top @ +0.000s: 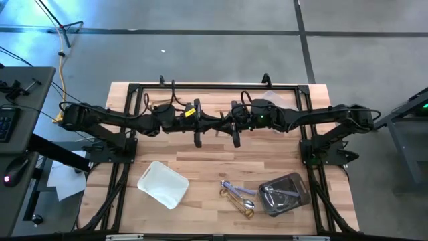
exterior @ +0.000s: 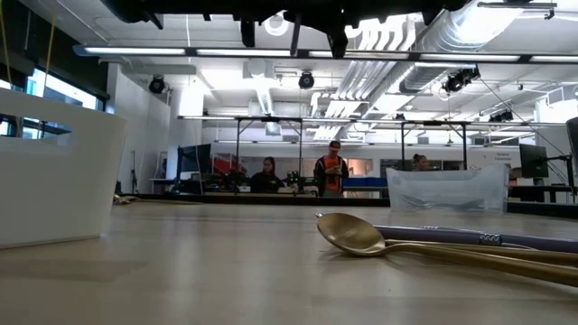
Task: Sort silverware by color (type)
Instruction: Put the violet spoon into the black bin
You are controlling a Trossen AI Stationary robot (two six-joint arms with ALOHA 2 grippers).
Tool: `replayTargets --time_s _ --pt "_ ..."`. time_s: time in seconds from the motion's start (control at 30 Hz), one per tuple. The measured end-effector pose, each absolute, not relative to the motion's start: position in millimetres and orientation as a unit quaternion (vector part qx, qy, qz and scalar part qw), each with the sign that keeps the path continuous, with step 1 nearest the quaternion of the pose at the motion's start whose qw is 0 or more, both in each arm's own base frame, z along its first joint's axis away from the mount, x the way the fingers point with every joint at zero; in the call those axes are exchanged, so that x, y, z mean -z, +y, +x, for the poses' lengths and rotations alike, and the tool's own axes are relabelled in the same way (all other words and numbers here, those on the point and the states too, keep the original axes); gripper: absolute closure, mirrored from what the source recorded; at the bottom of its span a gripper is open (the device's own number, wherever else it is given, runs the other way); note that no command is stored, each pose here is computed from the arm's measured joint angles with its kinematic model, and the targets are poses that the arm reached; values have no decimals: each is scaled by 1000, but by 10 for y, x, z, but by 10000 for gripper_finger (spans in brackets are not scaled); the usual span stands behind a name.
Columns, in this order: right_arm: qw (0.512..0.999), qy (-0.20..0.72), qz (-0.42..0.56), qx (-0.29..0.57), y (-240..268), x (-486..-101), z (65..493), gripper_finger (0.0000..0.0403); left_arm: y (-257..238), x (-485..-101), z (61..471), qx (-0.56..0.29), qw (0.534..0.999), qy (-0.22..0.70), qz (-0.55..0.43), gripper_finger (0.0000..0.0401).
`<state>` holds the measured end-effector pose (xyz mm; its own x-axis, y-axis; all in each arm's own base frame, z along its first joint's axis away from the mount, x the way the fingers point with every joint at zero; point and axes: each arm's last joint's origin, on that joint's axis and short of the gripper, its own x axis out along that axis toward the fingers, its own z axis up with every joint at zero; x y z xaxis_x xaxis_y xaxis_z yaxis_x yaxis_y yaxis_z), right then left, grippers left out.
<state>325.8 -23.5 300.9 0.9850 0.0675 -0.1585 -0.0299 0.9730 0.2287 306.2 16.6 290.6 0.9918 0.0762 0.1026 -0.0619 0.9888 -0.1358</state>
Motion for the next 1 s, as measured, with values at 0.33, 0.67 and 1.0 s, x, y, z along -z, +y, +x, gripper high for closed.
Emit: replayTargets --time_s 0.33,0.67,1.0 --pt "990 83 114 -28 -233 -3009 3258 367 167 -2906 3062 -35 996 -54 -62 369" --pt "990 88 110 -30 -286 -3002 3249 367 155 -2893 3059 -9 996 -42 -80 325" --pt "984 160 81 -5 -355 -3075 2959 367 144 -3043 2713 -10 994 39 -106 270"
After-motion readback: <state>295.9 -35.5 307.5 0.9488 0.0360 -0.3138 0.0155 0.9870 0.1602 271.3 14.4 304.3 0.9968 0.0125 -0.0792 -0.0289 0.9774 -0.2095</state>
